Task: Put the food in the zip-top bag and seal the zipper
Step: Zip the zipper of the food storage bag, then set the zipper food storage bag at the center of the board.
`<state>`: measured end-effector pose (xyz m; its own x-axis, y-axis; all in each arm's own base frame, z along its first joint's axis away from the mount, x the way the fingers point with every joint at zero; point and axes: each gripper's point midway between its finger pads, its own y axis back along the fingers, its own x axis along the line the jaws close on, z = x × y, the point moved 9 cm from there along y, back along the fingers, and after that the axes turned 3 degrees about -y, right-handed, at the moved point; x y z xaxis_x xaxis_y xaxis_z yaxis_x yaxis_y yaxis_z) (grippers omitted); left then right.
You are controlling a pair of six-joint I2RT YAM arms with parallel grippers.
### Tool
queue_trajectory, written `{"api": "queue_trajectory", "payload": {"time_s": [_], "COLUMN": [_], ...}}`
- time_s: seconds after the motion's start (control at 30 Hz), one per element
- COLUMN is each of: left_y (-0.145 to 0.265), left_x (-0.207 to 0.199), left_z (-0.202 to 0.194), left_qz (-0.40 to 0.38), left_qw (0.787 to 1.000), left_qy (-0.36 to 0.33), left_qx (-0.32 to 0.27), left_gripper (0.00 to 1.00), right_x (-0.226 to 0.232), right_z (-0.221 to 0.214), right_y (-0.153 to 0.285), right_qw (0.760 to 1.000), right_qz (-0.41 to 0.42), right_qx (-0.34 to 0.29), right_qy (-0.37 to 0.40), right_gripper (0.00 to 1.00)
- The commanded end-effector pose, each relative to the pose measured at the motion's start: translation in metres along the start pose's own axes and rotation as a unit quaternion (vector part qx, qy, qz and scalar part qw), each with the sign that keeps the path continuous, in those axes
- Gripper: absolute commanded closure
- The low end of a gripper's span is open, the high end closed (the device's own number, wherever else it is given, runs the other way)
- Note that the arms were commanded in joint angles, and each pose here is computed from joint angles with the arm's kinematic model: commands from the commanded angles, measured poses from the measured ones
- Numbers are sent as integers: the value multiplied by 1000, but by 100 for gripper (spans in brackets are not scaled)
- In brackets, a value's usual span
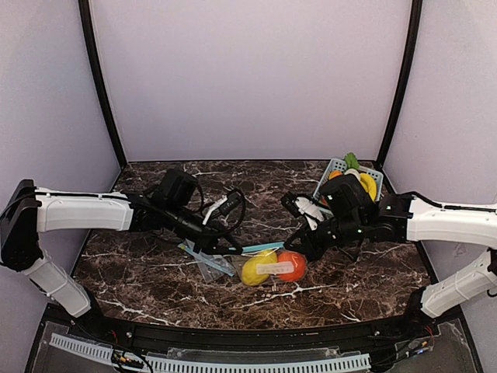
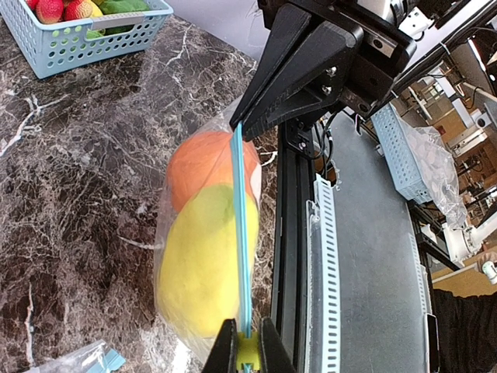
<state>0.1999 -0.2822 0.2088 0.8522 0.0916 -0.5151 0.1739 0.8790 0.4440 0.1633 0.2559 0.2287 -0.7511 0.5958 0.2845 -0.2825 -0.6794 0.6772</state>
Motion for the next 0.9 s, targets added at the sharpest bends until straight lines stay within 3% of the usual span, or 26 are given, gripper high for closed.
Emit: {"api": "queue_trajectory", "payload": {"time_s": [0.0,0.13,0.3,0.5,0.6,0.87], "left_y": [12,20,39,97,128,175], "left_x": [-6,-14,-23,-33,-38,-21], "left_z": [-18,-5,14,33,31,16], "left_qz": [8,12,71,222,273,357], "left_qw": [999,999,997,970,954,919], "left_qy": [39,30,10,-9,-1,61], "left_qx": [31,14,-21,-96,-121,-155], "left_gripper": [99,91,43,19,12,9], "right_x": [-12,-2,-4,-2,1,2], "right_z": [4,15,29,50,62,85], "right_y": [16,20,12,-1,-8,-45], "right_qw": [999,998,995,991,989,987], "right_qz": [-30,14,2,-3,9,25], "right_qx": [-9,-41,-62,-94,-109,-117], "right_qy": [-28,-35,-72,-97,-97,-111], "right_gripper": [100,100,100,100,100,100]}}
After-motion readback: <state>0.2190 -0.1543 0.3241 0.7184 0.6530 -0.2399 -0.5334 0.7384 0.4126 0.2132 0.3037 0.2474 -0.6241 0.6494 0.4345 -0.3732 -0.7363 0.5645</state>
